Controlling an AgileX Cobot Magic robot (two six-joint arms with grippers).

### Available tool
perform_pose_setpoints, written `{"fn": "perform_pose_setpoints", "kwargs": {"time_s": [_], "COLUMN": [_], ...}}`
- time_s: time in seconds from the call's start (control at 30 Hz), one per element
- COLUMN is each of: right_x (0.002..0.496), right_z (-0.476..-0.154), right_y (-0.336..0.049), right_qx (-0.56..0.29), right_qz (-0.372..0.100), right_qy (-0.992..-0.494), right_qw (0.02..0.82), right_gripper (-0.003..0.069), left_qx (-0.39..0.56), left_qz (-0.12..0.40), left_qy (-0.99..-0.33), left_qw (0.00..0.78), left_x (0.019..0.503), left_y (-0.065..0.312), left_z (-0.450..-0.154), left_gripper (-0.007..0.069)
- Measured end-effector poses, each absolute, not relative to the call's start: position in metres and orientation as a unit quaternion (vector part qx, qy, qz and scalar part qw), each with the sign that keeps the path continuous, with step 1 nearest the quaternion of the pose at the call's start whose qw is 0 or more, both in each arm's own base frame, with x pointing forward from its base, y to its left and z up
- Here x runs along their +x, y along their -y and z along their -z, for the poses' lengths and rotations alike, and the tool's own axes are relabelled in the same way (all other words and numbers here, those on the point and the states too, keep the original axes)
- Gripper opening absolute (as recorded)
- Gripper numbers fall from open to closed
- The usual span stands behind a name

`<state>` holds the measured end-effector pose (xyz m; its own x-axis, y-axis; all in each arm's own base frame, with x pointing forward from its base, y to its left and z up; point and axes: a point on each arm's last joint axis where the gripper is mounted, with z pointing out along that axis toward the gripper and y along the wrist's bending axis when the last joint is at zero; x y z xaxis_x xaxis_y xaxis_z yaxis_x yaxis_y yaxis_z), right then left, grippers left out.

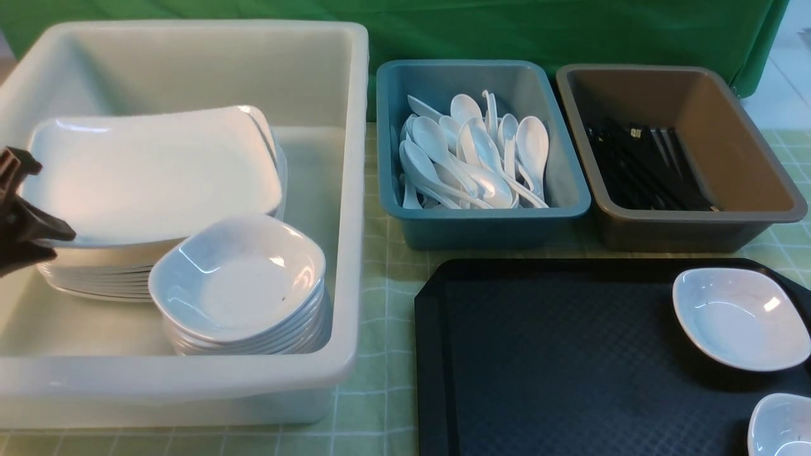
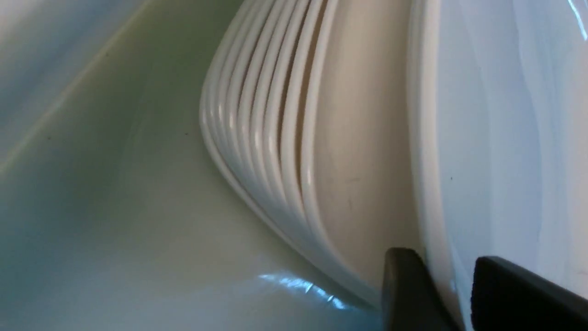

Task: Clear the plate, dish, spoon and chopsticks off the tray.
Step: Use the left arm to put the plate into the large storage box on the left, then use the right arm to grab a small plate from the dinner plate

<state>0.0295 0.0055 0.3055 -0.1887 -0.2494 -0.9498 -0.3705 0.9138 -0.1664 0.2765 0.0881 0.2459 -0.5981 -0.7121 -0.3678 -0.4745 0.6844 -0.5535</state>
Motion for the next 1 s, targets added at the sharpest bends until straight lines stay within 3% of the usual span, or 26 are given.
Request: {"fn": "perform_pose_setpoints", "kwargs": {"time_s": [0.03, 0.13, 0.27, 0.57, 0.7, 0.77, 0.8, 0.9, 1.0], "right_x": [0.030, 0.030, 0.030, 0.030, 0.030, 0.030, 0.030, 0.030, 0.030], "right_z": [-0.305, -0.305, -0.305, -0.305, -0.305, -0.306, -0.306, -0.306, -0.306], "right_y": [-0.006, -0.006, -0.006, -0.006, -0.006, -0.006, -0.006, -0.006, -0.006], "right_qx": [-0.201, -0.201, -0.201, -0.201, -0.201, -0.201, -0.201, -0.201, -0.199], "right_qz": [-0.050, -0.050, -0.050, -0.050, -0.050, -0.050, -0.050, -0.050, -0.052], "right_qy": [-0.769, -0.769, -0.769, -0.769, -0.769, -0.769, -0.769, -0.768, -0.768], "right_qw": [0.604, 0.604, 0.604, 0.604, 0.604, 0.605, 0.605, 0.605, 0.606], "right_gripper": [0.0160, 0.0166, 0.0167, 0.0169, 0.0174, 0.0176, 0.0176, 0.0176, 0.0176], "left_qx": [-0.339, -0.306, -0.281, -0.228, -0.212, -0.191, -0.189, -0.187, -0.196], "left_qz": [0.202, 0.177, 0.164, 0.158, 0.168, 0.165, 0.164, 0.158, 0.143], "left_qy": [-0.872, -0.895, -0.905, -0.922, -0.932, -0.942, -0.943, -0.942, -0.937], "left_qw": [0.290, 0.271, 0.273, 0.271, 0.241, 0.221, 0.221, 0.229, 0.253], "left_x": [0.276, 0.273, 0.276, 0.285, 0.281, 0.279, 0.279, 0.282, 0.292], "left_y": [-0.088, -0.089, -0.092, -0.094, -0.090, -0.086, -0.085, -0.086, -0.092], "left_z": [-0.246, -0.244, -0.256, -0.307, -0.316, -0.314, -0.314, -0.313, -0.308], "left_gripper": [0.0261, 0.0402, 0.0507, 0.0533, 0.0442, 0.0276, 0.0262, 0.0081, 0.0000]}}
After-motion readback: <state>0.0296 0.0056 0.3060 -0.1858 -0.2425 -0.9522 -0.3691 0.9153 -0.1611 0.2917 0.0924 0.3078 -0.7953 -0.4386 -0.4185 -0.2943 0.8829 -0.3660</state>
